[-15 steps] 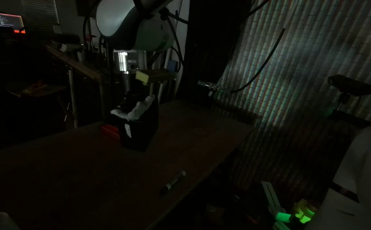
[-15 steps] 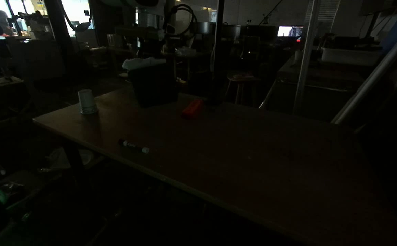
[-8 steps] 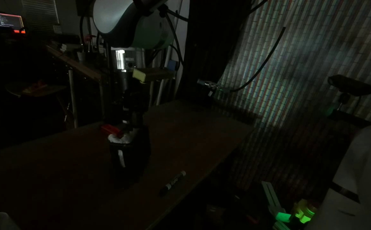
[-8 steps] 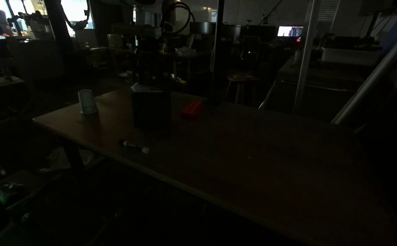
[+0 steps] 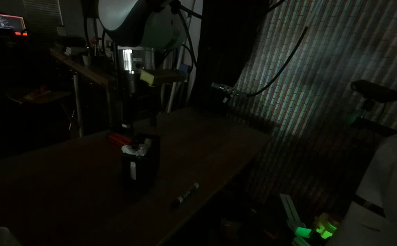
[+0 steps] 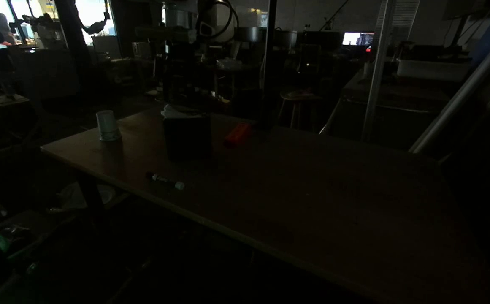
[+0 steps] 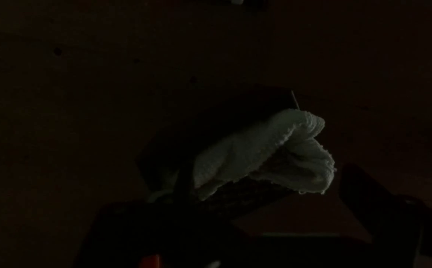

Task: Pick up the cloth and put it in the box

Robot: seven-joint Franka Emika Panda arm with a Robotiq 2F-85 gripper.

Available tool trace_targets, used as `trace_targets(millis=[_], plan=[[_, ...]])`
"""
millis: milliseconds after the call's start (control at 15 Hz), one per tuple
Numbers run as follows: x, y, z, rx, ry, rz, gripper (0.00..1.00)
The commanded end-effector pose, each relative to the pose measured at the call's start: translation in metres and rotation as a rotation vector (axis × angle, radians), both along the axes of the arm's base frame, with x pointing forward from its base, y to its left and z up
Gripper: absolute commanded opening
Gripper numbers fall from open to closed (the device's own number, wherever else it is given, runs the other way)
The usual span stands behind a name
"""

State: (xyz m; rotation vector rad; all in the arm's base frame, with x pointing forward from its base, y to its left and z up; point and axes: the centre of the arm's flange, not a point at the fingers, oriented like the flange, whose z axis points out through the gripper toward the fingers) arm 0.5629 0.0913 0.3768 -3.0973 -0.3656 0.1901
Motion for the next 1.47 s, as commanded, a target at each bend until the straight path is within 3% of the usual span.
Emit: trace_targets(millis=[0,667,1133,1400], plan=[[-0.003,0.007,0.015,-0.004,-0.015,-0.001,0.75],[0.000,0.017,0.013,-0.009,-0.031,0.074,0.01],[0.016,0.013,0.011,-0.074,-0.054,0.273,0.00],[0.024,0.015,-0.003,-0.059,-0.039,0.349,0.00]])
